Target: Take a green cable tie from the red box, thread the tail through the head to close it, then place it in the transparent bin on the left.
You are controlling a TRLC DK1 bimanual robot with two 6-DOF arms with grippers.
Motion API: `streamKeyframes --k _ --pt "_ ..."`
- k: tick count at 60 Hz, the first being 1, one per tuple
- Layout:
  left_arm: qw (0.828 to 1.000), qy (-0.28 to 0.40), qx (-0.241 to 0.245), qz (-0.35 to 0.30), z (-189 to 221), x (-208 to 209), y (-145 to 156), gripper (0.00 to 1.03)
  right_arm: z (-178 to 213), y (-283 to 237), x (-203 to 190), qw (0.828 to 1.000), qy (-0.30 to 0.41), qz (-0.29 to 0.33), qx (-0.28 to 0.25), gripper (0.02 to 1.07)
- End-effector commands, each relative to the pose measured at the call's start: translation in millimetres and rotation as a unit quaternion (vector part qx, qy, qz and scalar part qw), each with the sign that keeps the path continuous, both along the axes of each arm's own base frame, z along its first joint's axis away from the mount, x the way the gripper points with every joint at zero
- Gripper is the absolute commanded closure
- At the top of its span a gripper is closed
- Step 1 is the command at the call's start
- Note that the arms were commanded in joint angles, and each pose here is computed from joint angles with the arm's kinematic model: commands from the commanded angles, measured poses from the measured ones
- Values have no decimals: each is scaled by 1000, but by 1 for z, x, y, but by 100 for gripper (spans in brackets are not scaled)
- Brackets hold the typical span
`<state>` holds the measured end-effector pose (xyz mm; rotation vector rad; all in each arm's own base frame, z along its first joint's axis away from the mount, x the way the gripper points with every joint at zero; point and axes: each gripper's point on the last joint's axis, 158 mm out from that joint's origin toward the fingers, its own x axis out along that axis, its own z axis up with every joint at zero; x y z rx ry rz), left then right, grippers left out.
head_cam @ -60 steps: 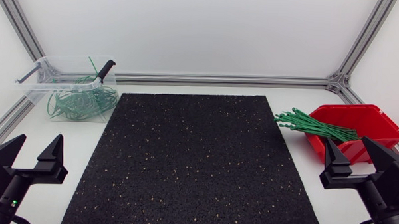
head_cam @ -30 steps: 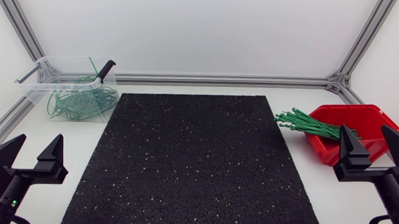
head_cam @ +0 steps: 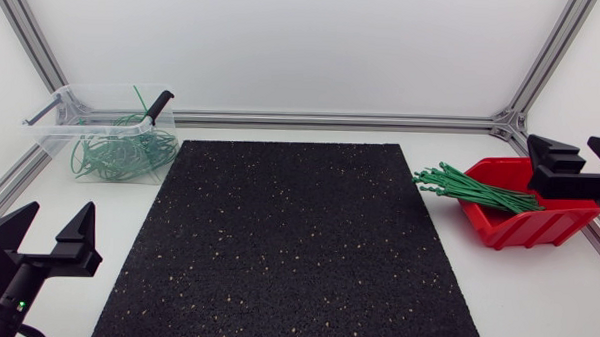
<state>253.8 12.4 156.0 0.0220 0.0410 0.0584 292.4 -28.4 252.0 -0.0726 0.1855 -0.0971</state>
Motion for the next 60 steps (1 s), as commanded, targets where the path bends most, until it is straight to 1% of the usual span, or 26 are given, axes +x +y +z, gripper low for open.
streamKeyframes --k 1,9,15,18,21,24,29,32,34,36,39,41,52,54,60 --pt "1000 23 -12 10 -22 0 4 4 2 -7 13 999 38 -10 6 6" --pt "1000 23 -12 10 -22 0 4 4 -17 -11 29 990 137 -2 -22 6" --pt "1000 23 -12 10 -22 0 4 4 -22 -16 39 985 169 4 -38 6" --pt "1000 24 -12 10 -22 0 4 4 -25 -18 48 983 179 20 -37 7" --pt "1000 24 -12 10 -23 0 4 4 -32 -17 54 979 196 51 -35 10" --pt "1000 24 -12 10 -22 0 4 4 -38 -19 58 973 212 70 -52 10" --pt "1000 25 -11 10 -23 0 4 4 -50 -25 61 953 262 99 -120 10" --pt "1000 25 -11 10 -23 0 4 4 -56 -30 65 944 281 106 -139 10" --pt "1000 25 -10 9 -23 0 4 4 -61 -26 65 935 291 131 -155 10" --pt "1000 25 -10 9 -23 0 4 4 -67 -17 62 923 299 172 -168 10" --pt "1000 25 -10 9 -23 0 4 4 -72 -15 61 914 304 194 -189 10" --pt "1000 25 -10 9 -23 0 4 4 -75 -14 62 909 307 201 -197 10" --pt "1000 25 -10 9 -23 0 4 4 -107 -3 60 857 362 280 -238 14" --pt "1000 25 -10 9 -23 0 4 4 -111 -2 60 848 368 292 -246 16" --pt "1000 25 -9 8 -23 0 3 4 -121 -1 60 826 375 319 -276 17"
